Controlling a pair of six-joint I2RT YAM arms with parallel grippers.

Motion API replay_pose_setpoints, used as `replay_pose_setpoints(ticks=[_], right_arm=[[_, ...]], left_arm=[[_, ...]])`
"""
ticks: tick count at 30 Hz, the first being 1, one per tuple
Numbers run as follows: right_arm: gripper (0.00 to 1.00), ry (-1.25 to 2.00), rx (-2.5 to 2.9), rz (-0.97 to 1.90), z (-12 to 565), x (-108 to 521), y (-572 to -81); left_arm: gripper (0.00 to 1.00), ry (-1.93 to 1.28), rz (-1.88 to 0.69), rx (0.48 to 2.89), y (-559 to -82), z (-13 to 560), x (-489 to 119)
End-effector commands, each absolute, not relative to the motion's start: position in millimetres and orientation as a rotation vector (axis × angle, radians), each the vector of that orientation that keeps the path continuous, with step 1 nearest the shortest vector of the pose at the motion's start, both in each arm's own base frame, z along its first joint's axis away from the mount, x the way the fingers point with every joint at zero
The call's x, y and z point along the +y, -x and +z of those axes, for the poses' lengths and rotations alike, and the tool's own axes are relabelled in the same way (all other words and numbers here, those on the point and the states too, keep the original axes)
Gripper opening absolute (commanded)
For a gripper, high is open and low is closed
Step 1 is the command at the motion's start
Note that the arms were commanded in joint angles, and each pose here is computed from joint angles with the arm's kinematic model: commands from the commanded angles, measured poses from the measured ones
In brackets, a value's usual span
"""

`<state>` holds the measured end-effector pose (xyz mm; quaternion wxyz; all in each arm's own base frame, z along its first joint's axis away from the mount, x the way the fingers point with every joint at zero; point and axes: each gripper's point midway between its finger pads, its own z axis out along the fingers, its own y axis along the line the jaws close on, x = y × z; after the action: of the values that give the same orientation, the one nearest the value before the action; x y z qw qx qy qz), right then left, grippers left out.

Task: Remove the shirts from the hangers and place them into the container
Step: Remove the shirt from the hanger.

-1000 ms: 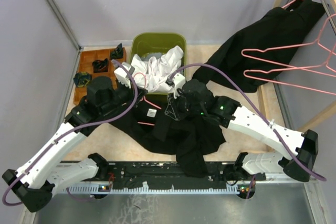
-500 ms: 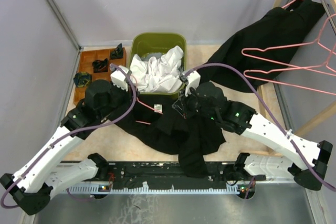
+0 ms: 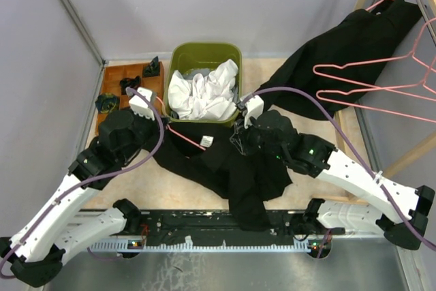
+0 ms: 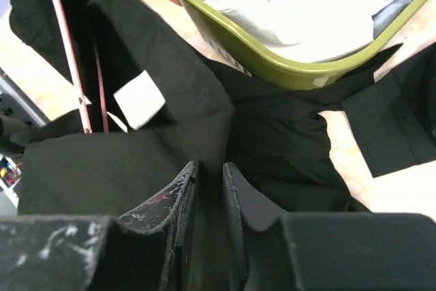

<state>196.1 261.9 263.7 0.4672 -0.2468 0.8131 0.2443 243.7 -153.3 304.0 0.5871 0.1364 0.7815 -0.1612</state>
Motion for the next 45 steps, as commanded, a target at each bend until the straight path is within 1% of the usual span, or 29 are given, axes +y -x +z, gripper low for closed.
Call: replay_pose_setpoints(ticks=[1, 2, 5, 7, 11, 13, 15, 16, 24, 26, 27, 28, 30, 31, 32, 34, 39, 45], right_arm=[[0.30, 0.669, 1.848, 0.737, 305, 268, -183], [0.38, 0.665, 1.824, 0.778, 313, 272, -180], [0.41, 0.679, 1.776, 0.893, 328, 285, -171], [0.48, 0.719, 1.765, 0.953, 328, 297, -165], [0.54, 0.746, 1.837, 0.976, 311, 312, -166], [0.55, 0.779, 1.902, 0.965, 296, 319, -166], [0.53, 0.820, 1.982, 0.944, 281, 322, -164], [0.50, 0.840, 2.014, 0.939, 276, 324, -163], [0.17, 0.916, 2.078, 0.927, 262, 323, -155], [0.06, 0.920, 2.066, 0.925, 262, 319, -153], [0.04, 0.920, 2.055, 0.930, 264, 318, -152], [0.07, 0.916, 2.044, 0.933, 266, 317, -152], [0.26, 0.895, 2.021, 0.939, 271, 315, -152], [0.33, 0.884, 2.011, 0.944, 274, 314, -152], [0.37, 0.884, 2.002, 0.953, 275, 314, -151], [0.41, 0.894, 1.993, 0.974, 276, 314, -148], [0.40, 0.924, 2.034, 0.994, 268, 317, -143], [0.29, 0.967, 2.089, 1.011, 258, 321, -136]], left_arm=[[0.00, -0.297, -0.345, 1.813, -246, 304, -147], [0.00, -0.307, -0.355, 1.811, -246, 304, -149], [0.00, -0.336, -0.390, 1.812, -245, 304, -157], [0.00, -0.349, -0.413, 1.810, -244, 305, -161], [0.00, -0.368, -0.445, 1.805, -242, 306, -167], [0.00, -0.366, -0.451, 1.802, -241, 307, -167], [0.00, -0.361, -0.446, 1.801, -242, 308, -166], [0.00, -0.357, -0.443, 1.800, -242, 308, -166], [0.00, -0.325, -0.389, 1.814, -246, 303, -157], [0.00, -0.313, -0.376, 1.822, -248, 301, -155], [0.00, -0.307, -0.372, 1.824, -248, 301, -154], [0.00, -0.305, -0.370, 1.825, -248, 301, -154], [0.00, -0.307, -0.370, 1.825, -248, 300, -154], [0.00, -0.309, -0.370, 1.824, -248, 300, -155], [0.00, -0.311, -0.371, 1.826, -248, 300, -155], [0.00, -0.313, -0.372, 1.825, -249, 300, -156], [0.00, -0.313, -0.373, 1.828, -250, 300, -157], [0.00, -0.310, -0.368, 1.829, -250, 299, -156]])
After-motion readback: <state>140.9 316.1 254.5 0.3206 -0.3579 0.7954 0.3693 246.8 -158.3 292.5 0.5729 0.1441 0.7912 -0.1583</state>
